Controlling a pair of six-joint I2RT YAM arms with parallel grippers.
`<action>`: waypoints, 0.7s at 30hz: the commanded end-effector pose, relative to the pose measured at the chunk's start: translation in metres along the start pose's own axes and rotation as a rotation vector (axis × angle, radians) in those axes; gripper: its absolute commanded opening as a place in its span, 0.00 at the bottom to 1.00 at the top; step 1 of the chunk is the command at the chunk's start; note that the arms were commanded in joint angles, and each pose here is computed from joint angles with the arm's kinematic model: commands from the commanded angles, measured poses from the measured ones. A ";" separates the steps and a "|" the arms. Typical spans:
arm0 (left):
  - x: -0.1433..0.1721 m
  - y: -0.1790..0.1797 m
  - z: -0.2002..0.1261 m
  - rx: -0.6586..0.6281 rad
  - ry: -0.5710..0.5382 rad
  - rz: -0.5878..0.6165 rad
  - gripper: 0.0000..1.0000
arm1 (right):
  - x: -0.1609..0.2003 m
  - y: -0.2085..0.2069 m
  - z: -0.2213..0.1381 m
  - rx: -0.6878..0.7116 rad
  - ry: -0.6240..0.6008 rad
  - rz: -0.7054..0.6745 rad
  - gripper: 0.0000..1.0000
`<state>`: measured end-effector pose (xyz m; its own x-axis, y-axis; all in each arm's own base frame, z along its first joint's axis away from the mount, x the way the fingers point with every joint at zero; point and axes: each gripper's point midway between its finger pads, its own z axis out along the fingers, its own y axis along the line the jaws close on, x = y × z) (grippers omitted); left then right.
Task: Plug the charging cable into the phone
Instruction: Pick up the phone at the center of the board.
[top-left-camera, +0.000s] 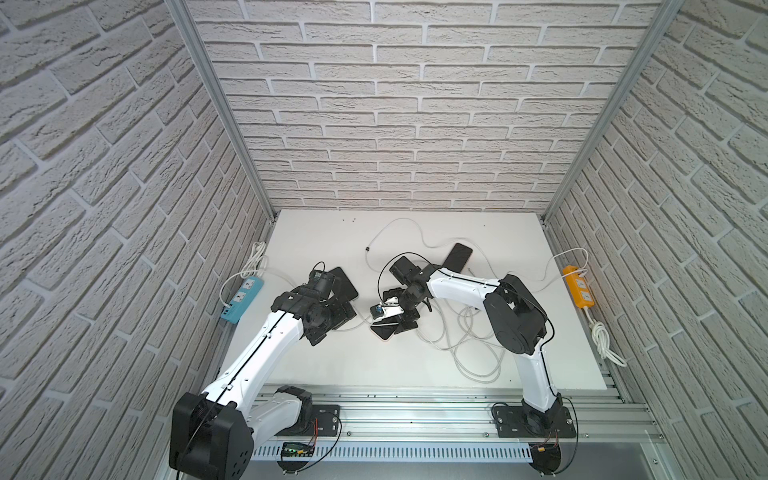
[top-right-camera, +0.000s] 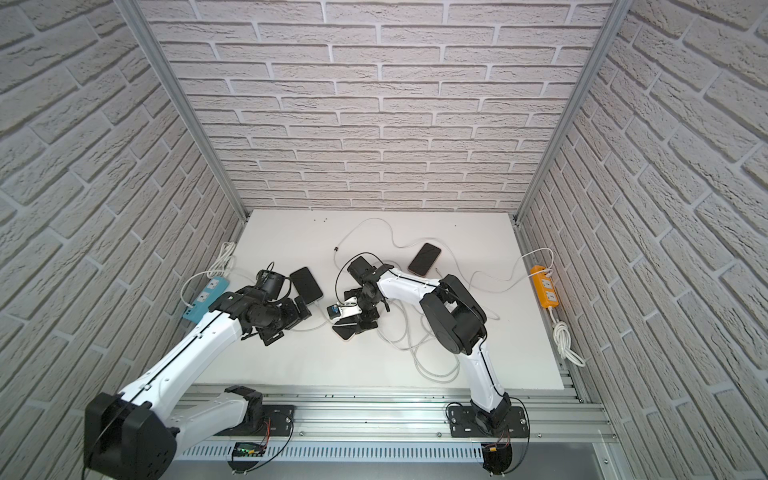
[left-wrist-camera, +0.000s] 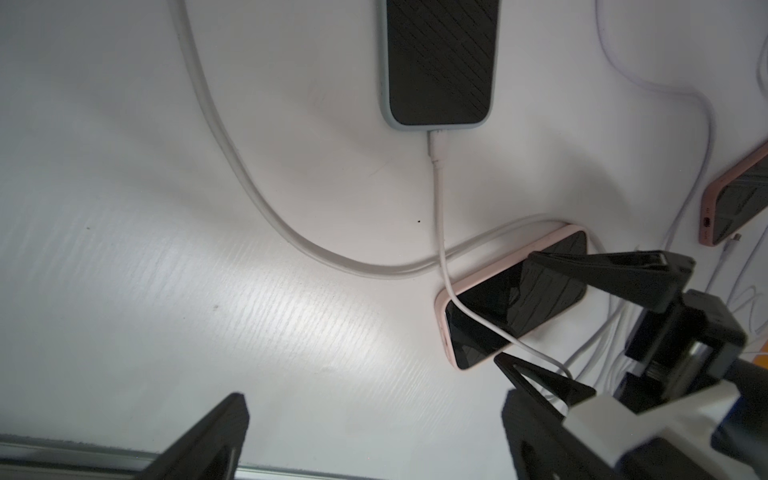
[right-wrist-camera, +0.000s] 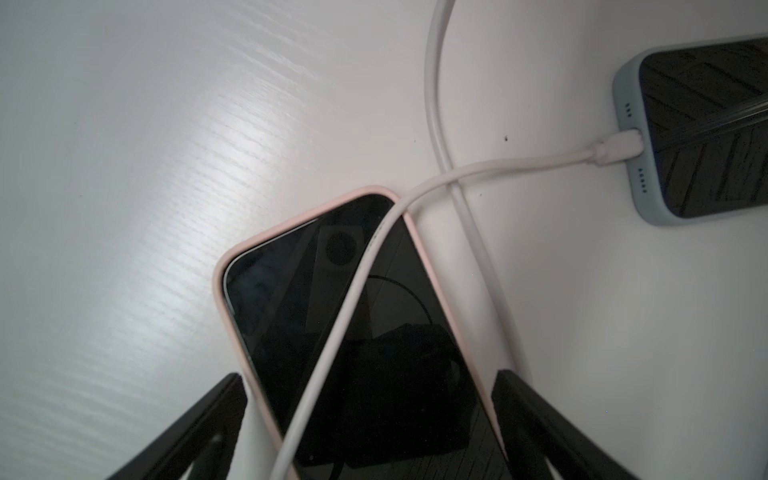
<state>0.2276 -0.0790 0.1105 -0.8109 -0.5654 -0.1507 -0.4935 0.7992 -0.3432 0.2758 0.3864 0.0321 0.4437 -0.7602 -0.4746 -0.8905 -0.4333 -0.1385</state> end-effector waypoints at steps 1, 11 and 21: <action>0.003 0.005 0.002 -0.014 0.005 0.012 0.98 | 0.000 0.000 0.007 -0.027 0.015 -0.013 0.96; 0.004 0.005 0.003 -0.010 0.013 0.014 0.98 | 0.014 0.013 0.026 -0.128 0.049 0.038 0.95; 0.005 0.004 0.005 -0.005 0.012 0.017 0.98 | 0.027 0.009 0.010 -0.113 0.139 0.187 0.74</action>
<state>0.2267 -0.0789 0.1083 -0.8148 -0.5600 -0.1501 -0.4892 0.8030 -0.3403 0.2817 0.3890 0.0229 0.3835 -0.8059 -0.4510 -0.9131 -0.4040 -0.0545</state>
